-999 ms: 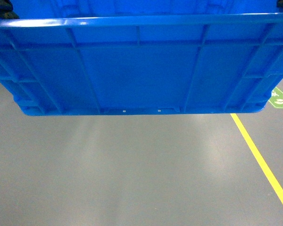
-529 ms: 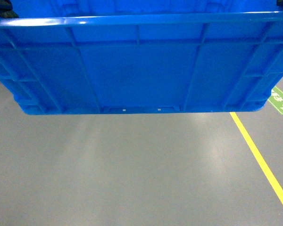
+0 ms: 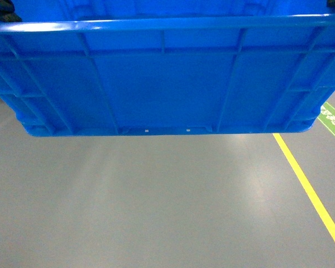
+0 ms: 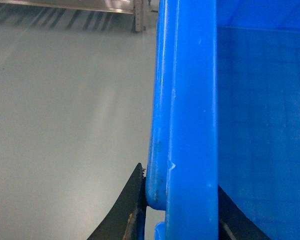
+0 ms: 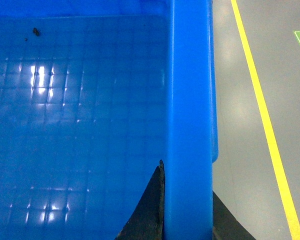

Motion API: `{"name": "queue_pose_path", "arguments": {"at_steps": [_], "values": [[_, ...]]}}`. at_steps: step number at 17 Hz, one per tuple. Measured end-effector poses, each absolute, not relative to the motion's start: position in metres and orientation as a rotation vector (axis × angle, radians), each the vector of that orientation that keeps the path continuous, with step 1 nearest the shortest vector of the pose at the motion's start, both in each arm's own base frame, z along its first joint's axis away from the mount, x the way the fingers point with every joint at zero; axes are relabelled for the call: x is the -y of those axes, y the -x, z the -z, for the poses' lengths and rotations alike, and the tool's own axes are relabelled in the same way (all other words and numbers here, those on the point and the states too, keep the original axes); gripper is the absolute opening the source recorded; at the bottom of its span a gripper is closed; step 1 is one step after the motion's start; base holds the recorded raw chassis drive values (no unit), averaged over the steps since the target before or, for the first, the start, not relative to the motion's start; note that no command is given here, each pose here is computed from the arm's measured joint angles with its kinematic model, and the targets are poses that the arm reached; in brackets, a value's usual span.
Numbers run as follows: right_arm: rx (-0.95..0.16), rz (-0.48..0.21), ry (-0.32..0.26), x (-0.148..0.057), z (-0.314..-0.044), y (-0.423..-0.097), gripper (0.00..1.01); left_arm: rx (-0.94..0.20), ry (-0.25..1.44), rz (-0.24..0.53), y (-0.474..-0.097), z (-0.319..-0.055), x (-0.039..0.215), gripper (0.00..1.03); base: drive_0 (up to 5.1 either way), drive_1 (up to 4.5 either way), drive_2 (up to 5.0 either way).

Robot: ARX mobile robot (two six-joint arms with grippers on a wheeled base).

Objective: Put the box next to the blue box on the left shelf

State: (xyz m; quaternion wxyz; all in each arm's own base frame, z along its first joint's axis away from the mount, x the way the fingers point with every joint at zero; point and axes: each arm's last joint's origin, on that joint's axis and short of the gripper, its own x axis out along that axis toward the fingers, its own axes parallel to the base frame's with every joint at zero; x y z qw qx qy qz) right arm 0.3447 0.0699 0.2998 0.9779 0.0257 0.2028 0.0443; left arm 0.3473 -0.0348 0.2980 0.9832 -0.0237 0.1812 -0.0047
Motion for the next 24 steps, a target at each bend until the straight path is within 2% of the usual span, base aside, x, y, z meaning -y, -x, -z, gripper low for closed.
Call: {"name": "queue_pose_path", "arguments": {"at_steps": [24], "values": [[-0.411, -0.089, -0.053, -0.0699, -0.2992, -0.3446, 0.08, -0.367, 0.046, 0.010, -0.3473, -0.2976, 0.0348, 0.19, 0.0, 4.35, -4.3]]}}
